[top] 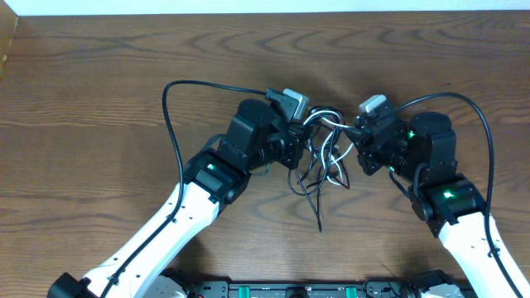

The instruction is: Untangle cables

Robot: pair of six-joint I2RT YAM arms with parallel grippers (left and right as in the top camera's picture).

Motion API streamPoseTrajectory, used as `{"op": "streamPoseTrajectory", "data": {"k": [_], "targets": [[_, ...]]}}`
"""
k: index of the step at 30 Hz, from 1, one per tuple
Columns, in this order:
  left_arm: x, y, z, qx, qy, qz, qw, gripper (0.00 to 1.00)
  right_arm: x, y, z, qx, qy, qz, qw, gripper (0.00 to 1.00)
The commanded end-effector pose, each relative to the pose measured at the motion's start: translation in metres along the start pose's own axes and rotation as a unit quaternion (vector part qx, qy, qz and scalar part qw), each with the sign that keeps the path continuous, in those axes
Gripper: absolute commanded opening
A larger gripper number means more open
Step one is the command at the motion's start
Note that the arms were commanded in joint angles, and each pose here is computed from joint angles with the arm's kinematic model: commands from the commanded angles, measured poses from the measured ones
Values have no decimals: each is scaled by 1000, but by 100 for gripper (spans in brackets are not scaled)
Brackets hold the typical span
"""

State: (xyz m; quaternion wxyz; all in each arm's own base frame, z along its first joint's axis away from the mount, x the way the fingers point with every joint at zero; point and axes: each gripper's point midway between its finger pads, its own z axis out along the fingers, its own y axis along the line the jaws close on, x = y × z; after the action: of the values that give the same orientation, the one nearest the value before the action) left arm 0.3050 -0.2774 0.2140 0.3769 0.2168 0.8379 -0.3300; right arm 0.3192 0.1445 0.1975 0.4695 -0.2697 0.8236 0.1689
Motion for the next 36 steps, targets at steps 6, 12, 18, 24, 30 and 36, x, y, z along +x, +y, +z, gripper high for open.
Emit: {"op": "streamPoseTrajectory", "data": {"k": [6,12,18,24,30,36], "targets": [[-14,-29,-5,74,-13,17,997,8,13,-4,15,-7,26,9,1000,4],[-22,-2,-3,-5,-34,14,999,8,0,0,9,-13,3,21,1000,1],[-26,19,-5,-64,-48,11,997,8,-10,4,-1,-16,-17,26,999,1],[-26,35,-6,-109,-51,8,993,8,-19,8,-12,-17,-36,31,999,1],[-24,48,-3,-140,-51,6,989,8,-21,11,-23,-17,-40,30,999,1],[-26,57,-6,-167,-58,5,984,8,-12,16,-33,-19,-24,36,999,1]]}}
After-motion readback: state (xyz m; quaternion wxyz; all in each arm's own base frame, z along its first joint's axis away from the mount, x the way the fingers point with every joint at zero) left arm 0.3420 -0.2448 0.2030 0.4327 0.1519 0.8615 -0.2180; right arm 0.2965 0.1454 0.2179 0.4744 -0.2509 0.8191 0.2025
